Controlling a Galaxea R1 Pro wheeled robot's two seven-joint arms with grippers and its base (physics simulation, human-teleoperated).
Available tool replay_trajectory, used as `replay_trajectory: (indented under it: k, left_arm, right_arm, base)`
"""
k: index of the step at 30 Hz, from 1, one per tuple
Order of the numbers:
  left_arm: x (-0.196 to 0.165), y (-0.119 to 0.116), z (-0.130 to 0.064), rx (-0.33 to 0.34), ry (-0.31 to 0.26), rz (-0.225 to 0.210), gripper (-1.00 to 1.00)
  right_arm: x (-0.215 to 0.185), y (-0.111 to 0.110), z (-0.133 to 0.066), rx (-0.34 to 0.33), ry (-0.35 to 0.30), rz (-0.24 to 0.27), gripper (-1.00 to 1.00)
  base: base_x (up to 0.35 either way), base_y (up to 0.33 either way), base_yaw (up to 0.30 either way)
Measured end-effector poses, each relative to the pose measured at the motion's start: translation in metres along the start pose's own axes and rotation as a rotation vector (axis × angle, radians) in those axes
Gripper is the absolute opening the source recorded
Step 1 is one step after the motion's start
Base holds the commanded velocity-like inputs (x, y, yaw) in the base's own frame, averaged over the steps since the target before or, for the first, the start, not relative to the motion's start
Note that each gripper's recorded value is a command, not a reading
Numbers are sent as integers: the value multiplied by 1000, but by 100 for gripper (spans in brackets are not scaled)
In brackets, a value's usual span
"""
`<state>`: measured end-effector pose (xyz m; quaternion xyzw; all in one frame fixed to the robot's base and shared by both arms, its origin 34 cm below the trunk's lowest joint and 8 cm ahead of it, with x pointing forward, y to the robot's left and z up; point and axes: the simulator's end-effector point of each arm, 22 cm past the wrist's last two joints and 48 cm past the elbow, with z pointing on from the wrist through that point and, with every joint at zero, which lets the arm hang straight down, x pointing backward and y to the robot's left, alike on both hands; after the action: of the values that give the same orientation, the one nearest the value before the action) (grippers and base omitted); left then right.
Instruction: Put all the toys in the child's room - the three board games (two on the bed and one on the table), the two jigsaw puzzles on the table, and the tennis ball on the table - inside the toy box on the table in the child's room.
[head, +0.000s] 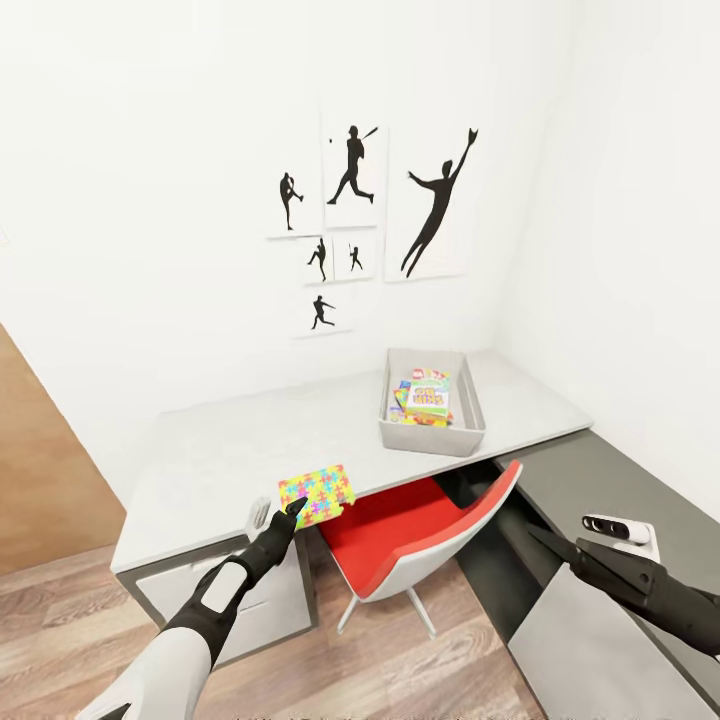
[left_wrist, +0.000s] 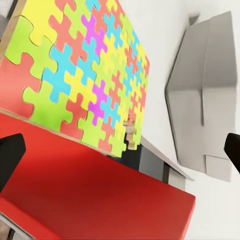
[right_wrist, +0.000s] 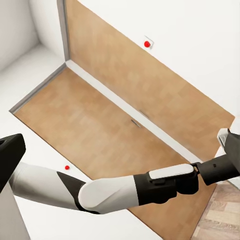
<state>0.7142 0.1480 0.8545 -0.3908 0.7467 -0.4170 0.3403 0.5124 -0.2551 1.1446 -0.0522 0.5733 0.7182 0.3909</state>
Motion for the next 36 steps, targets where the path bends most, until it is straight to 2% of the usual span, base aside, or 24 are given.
replay_trajectory:
  k: [36]
  left_arm:
    - [11, 32, 7, -47, 20, -21, 100]
  right_arm:
    - [6, -22, -5, 27, -3, 49, 100]
  base:
    - [16, 0, 0]
